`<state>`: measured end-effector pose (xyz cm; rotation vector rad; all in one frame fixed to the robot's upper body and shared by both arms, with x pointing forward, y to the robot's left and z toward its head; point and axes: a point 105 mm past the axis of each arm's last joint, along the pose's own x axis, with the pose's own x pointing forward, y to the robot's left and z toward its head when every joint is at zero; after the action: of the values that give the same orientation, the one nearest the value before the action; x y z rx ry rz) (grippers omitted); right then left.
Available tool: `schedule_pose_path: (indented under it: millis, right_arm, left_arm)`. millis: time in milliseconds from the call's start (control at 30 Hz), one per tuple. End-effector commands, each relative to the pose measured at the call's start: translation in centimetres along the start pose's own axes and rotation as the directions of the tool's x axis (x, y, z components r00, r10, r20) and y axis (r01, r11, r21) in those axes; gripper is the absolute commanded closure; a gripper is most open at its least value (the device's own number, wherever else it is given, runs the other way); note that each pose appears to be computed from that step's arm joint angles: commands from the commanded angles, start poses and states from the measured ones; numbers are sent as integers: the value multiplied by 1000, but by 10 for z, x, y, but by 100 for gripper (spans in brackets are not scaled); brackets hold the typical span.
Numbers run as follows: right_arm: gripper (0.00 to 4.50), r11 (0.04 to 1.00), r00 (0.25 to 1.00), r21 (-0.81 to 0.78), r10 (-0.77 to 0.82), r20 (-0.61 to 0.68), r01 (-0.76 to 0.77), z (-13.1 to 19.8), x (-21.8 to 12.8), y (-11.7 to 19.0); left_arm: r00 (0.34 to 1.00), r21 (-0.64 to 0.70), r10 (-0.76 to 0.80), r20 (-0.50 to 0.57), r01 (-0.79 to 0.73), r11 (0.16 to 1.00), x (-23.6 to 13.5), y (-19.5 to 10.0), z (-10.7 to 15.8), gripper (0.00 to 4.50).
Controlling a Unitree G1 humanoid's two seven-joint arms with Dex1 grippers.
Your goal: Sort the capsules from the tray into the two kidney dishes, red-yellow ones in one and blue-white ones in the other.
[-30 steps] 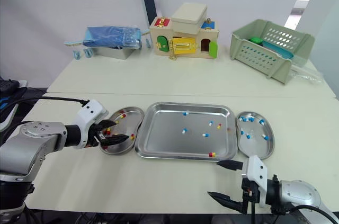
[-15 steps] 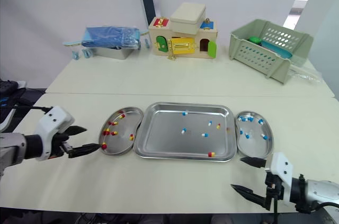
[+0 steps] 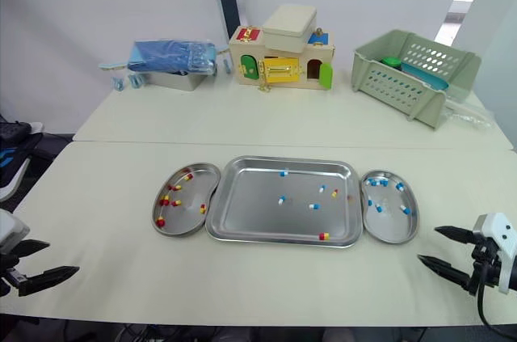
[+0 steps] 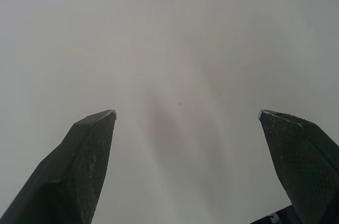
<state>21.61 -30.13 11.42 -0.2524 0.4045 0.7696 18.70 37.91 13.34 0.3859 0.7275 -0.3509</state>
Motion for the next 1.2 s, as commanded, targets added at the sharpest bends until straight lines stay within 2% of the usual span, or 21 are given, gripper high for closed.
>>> schedule_pose_path:
  millis: [33,467,600,700,900,1033,1200]
  right_arm:
    - [0,999,1000,-42,4,2,-4,8,-4,-4]
    - [0,998,1000,-58,9,5,-9,14,-2,-7]
    - [0,997,1000,-70,13,-3,-14,15,-5,-6]
    - [0,990,997,-112,82,-13,-83,38,-7,1]
    - [0,963,974,-152,227,15,-223,85,7,18]
    - [0,922,935,-176,354,28,-344,117,31,41]
    - [0,896,908,-254,403,114,-365,157,73,59]
  left_arm:
    - [999,25,22,36,-23,999,-7,0,8,3]
    - [997,34,-33,64,31,999,1,-12,11,3]
    - [988,73,-112,106,105,992,2,-29,15,3]
    - [935,130,-232,268,203,970,0,-65,32,3]
    - [847,203,-329,417,266,942,1,-109,33,3]
    - [758,230,-391,522,317,920,2,-147,32,3]
    - [670,217,-357,651,286,933,8,-177,37,3]
